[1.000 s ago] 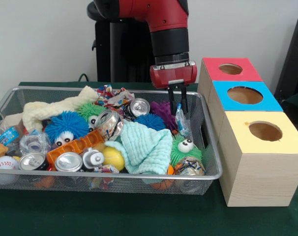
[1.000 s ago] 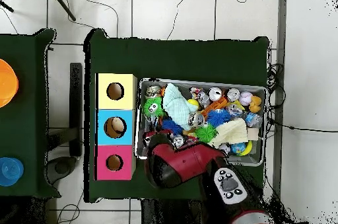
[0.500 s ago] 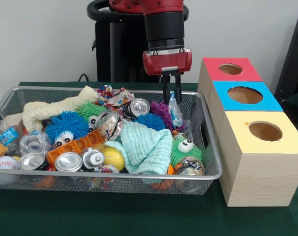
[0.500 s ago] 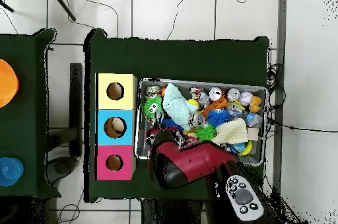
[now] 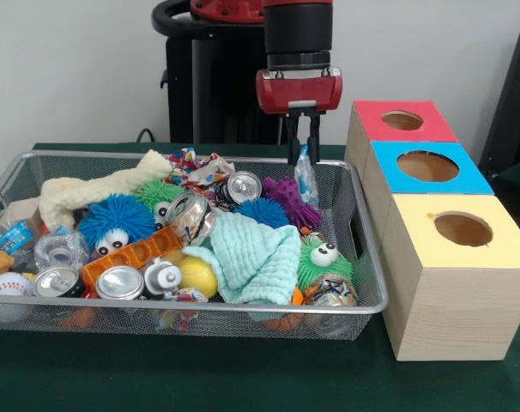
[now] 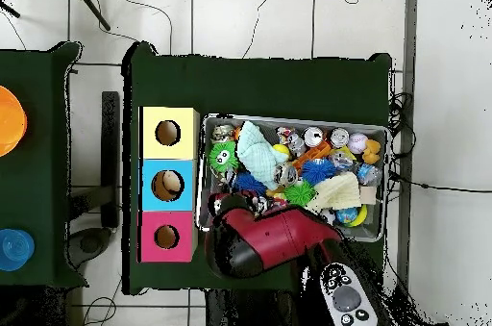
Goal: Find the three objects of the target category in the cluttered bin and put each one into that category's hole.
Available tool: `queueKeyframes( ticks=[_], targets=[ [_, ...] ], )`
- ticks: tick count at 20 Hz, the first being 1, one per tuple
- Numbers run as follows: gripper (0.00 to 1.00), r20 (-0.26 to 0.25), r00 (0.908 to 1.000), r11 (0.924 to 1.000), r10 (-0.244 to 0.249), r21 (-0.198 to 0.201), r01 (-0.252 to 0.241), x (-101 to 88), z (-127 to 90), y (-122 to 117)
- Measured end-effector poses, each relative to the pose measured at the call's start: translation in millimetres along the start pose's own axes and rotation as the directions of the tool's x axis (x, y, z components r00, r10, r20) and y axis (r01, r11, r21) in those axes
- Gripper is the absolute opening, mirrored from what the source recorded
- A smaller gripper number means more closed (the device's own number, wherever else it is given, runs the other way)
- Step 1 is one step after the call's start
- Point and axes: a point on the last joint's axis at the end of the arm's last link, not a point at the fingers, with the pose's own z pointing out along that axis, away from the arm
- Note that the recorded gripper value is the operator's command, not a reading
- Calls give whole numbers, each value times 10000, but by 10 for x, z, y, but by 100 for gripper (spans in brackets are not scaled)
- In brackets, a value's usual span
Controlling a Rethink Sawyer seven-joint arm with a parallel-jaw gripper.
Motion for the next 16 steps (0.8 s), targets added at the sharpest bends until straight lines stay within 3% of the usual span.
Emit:
queueKeyframes(
  ticks=[9, 16],
  targets=[
    [0, -494, 9986, 9991, 174, 395, -155, -22, -311, 38],
    [0, -711, 9972, 9984, -211, 514, 248, -21, -566, 380]
  ],
)
